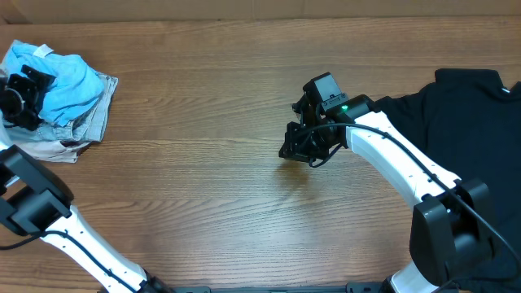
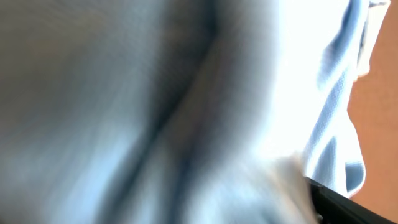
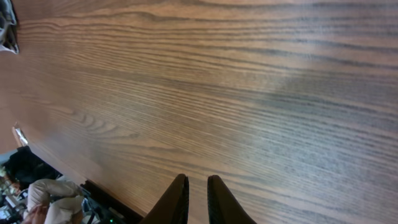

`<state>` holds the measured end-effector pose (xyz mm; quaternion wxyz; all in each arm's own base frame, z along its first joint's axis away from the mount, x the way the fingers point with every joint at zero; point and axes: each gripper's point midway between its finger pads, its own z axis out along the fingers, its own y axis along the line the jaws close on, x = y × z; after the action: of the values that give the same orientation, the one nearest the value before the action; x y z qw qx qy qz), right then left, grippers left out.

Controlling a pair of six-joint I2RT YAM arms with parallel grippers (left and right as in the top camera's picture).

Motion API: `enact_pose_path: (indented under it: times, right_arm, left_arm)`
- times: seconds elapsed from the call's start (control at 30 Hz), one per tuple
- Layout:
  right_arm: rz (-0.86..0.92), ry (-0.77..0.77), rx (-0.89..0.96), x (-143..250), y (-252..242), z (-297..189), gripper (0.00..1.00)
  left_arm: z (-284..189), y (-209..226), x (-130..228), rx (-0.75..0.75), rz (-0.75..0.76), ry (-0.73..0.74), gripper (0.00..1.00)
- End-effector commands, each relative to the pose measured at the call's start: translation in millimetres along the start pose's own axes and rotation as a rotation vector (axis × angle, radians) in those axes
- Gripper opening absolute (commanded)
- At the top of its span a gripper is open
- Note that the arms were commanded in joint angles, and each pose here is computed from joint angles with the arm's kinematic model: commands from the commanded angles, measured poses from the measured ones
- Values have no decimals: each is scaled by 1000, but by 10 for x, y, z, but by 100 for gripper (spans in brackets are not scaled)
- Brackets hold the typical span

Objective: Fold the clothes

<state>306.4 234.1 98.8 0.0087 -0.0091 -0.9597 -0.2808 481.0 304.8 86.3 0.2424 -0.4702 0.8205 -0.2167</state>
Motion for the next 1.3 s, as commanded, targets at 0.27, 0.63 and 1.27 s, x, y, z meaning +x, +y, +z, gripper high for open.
enact_pose_path:
  times: [0.27,0.63,1.27]
  right_arm:
    - [-52,-95,8,-107,90,-198,14]
    - [-254,-733,12,34,616,-2184,39]
    - [-343,-951,-97,814,696,-3042,100]
  left_arm:
    - [-1879,-1001,-40,118,420,-202,100]
    - [-3033,-2471,2525,335,1286,-60,100]
    - [-3941,-2419,3673,318,1517,-172,100]
